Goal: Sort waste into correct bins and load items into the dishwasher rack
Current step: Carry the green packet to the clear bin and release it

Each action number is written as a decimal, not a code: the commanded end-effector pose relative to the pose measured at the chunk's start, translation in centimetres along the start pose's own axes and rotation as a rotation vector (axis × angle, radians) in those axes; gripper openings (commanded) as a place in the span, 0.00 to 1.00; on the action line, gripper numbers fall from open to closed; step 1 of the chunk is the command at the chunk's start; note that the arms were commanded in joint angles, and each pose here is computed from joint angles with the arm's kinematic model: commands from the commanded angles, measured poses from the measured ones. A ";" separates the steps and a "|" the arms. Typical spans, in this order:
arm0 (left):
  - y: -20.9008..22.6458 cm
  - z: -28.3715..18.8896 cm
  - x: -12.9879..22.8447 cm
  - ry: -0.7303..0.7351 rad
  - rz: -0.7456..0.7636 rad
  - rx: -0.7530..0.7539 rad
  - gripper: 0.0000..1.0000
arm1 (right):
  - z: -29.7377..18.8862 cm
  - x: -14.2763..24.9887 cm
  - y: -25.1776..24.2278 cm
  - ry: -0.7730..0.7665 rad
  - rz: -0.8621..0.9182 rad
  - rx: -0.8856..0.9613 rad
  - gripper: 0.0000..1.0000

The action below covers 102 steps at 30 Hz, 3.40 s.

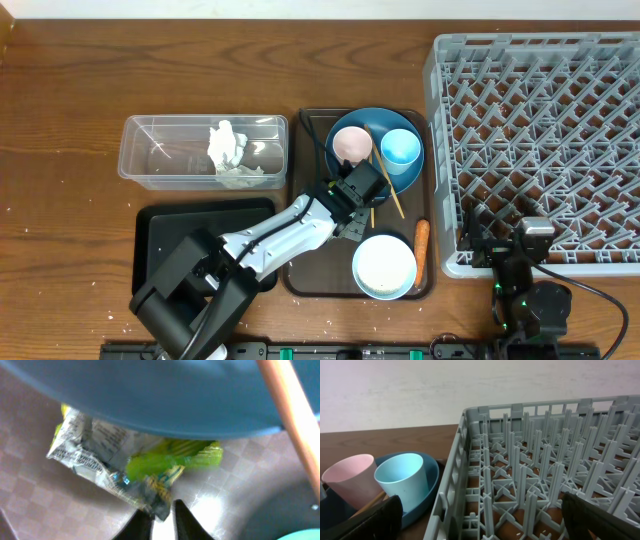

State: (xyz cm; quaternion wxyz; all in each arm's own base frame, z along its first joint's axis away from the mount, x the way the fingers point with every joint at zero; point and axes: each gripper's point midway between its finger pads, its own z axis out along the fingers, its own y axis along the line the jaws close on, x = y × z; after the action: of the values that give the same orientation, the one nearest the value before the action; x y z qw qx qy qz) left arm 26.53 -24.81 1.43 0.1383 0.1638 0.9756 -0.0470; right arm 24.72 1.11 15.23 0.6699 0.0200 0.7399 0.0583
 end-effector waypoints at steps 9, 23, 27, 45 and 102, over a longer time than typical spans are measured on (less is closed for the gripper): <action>3.1 -7.5 -2.8 -0.164 -0.083 0.003 0.06 | 0.0 0.2 0.1 0.008 -0.006 -0.001 0.99; 4.5 -9.1 -1.4 -0.138 -0.121 0.023 0.52 | 0.0 0.2 0.1 0.008 -0.007 -0.001 0.99; 3.8 -6.2 -0.7 -0.072 -0.115 0.041 0.52 | 0.0 0.2 0.1 0.008 -0.007 -0.001 0.99; 2.5 1.8 -0.9 0.000 -0.107 0.061 0.54 | 0.0 0.2 0.1 0.008 -0.006 -0.001 0.99; 12.8 -16.5 -5.8 -0.404 -0.351 0.103 0.67 | 0.0 0.2 0.1 0.008 -0.006 -0.001 0.99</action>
State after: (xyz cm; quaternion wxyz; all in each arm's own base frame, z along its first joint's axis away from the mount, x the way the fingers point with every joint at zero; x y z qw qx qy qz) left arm 33.56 -8.99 15.26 0.2979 -0.0637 0.9475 -0.0975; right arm 24.73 1.11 15.20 0.6693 0.0201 0.7404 0.0583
